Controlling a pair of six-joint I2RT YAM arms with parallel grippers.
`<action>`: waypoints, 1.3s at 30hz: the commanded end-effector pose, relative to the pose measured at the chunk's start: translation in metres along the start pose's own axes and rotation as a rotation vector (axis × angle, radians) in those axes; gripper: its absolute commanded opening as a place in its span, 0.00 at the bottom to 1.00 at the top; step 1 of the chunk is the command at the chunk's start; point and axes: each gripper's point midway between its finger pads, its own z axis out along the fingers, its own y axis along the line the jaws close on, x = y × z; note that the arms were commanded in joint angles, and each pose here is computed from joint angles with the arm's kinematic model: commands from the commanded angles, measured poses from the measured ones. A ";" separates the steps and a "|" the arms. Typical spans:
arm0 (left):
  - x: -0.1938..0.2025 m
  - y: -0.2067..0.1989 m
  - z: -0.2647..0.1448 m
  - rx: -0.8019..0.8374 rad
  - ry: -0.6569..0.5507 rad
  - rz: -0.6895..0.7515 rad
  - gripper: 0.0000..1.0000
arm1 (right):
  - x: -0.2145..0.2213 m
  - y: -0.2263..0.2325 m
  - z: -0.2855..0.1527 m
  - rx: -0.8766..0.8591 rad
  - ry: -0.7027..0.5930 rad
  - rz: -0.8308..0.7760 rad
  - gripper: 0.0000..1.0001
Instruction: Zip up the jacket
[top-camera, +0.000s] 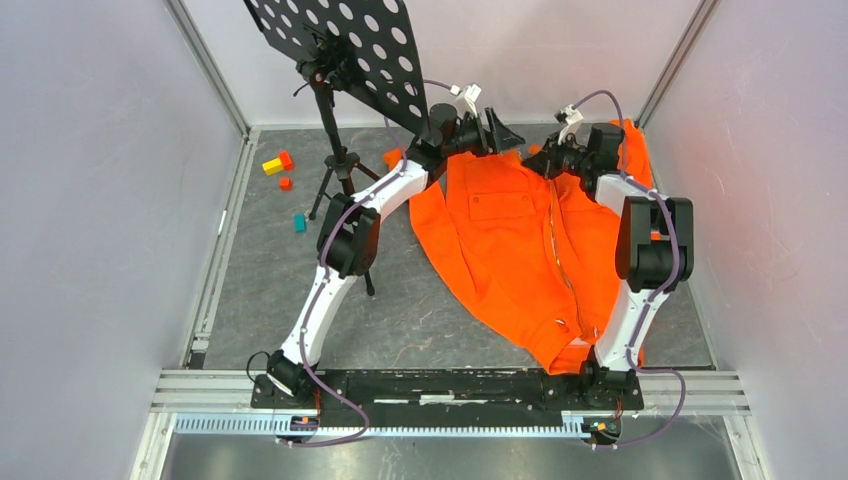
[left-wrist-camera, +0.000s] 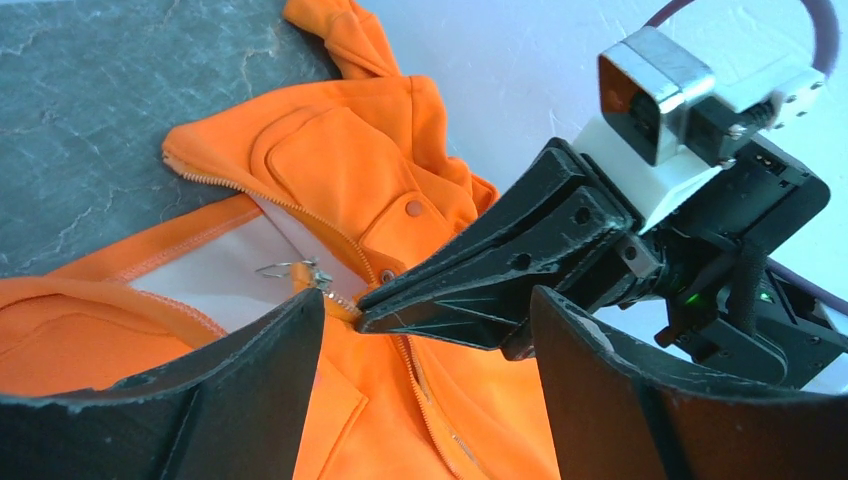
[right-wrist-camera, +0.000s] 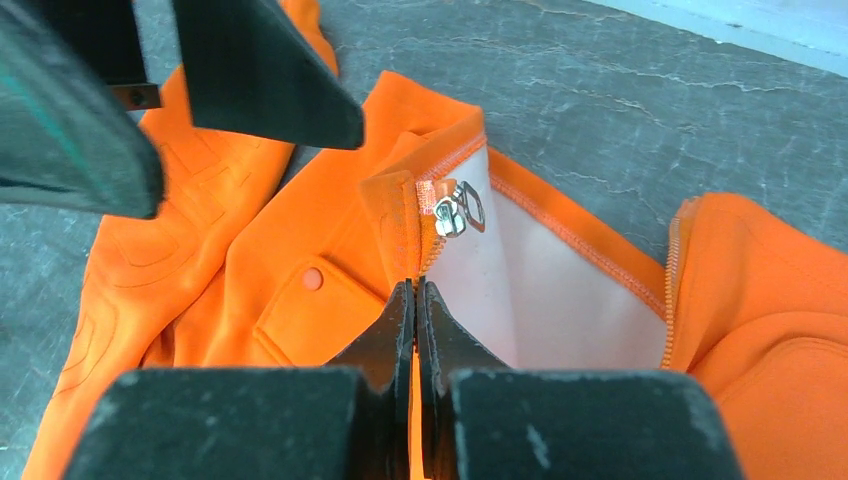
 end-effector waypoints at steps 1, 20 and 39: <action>-0.002 0.000 -0.003 0.064 0.012 -0.003 0.84 | -0.036 0.025 -0.011 -0.073 -0.086 -0.097 0.00; 0.015 0.016 -0.006 0.158 0.063 -0.078 0.52 | -0.038 0.032 -0.010 -0.108 -0.097 -0.086 0.00; 0.029 0.043 -0.006 0.057 0.062 -0.118 0.03 | -0.042 0.019 -0.006 -0.010 -0.085 -0.026 0.21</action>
